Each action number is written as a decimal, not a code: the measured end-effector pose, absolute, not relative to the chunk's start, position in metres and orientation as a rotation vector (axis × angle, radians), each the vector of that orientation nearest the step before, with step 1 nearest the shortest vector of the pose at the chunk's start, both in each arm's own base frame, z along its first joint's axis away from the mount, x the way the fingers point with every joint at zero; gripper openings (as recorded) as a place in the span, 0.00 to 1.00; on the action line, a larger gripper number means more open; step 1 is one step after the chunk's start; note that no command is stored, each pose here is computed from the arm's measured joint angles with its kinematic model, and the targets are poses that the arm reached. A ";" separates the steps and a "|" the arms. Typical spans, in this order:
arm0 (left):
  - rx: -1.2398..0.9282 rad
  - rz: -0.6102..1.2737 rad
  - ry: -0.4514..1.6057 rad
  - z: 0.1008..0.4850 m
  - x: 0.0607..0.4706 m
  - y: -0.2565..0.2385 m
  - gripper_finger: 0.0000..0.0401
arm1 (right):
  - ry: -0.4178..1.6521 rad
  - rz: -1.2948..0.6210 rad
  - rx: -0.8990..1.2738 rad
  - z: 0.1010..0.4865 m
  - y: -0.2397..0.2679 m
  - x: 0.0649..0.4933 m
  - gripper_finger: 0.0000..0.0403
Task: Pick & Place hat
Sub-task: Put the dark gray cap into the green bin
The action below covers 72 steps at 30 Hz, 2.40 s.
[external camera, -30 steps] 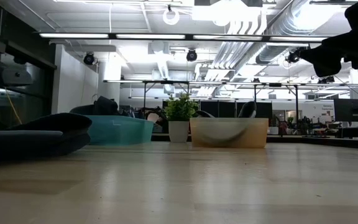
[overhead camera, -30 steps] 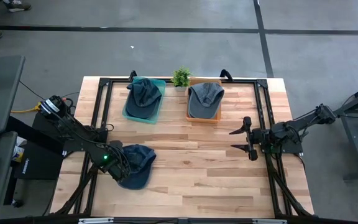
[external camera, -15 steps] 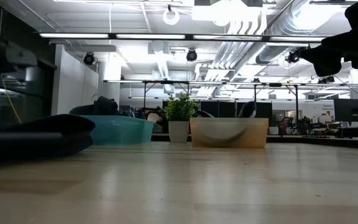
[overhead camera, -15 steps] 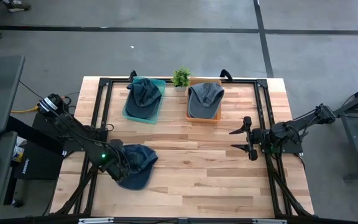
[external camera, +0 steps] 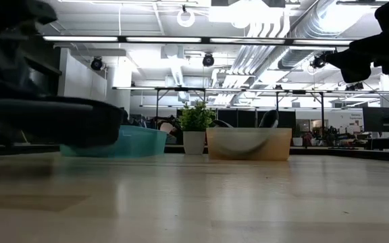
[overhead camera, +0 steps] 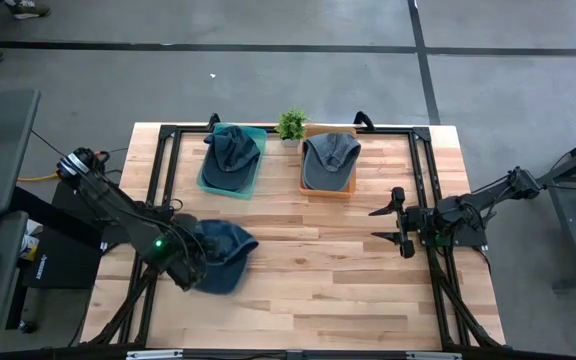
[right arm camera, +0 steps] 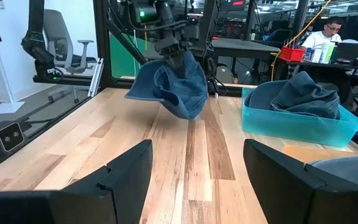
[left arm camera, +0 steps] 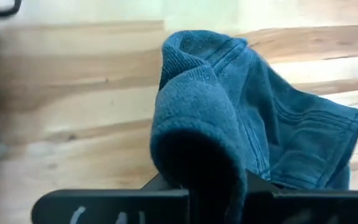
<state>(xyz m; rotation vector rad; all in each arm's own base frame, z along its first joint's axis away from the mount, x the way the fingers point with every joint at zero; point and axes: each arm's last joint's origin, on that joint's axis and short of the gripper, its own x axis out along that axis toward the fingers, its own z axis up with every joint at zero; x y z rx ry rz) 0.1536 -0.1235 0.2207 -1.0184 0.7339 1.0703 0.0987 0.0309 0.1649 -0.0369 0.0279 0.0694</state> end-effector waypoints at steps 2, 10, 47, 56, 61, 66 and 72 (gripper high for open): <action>-0.995 1.057 0.740 0.229 0.159 -0.121 0.00 | 0.028 0.069 -0.037 0.165 0.031 0.099 0.61; -0.844 0.993 0.747 0.262 0.187 -0.098 0.00 | 0.027 0.069 -0.037 0.165 0.031 0.099 0.61; -0.509 0.955 0.144 0.365 0.079 -0.007 0.00 | 0.026 0.070 -0.036 0.165 0.031 0.099 0.61; -0.466 0.983 0.091 0.366 0.063 0.001 0.00 | 0.026 0.070 -0.036 0.165 0.031 0.099 0.61; -0.440 0.995 0.094 0.358 0.067 0.000 0.00 | 0.026 0.070 -0.036 0.165 0.031 0.099 0.61; -0.452 0.995 0.110 0.345 0.073 -0.003 0.00 | 0.026 0.070 -0.036 0.165 0.031 0.099 0.61; -0.493 0.975 0.113 0.331 0.084 -0.008 0.00 | 0.026 0.070 -0.036 0.165 0.031 0.099 0.61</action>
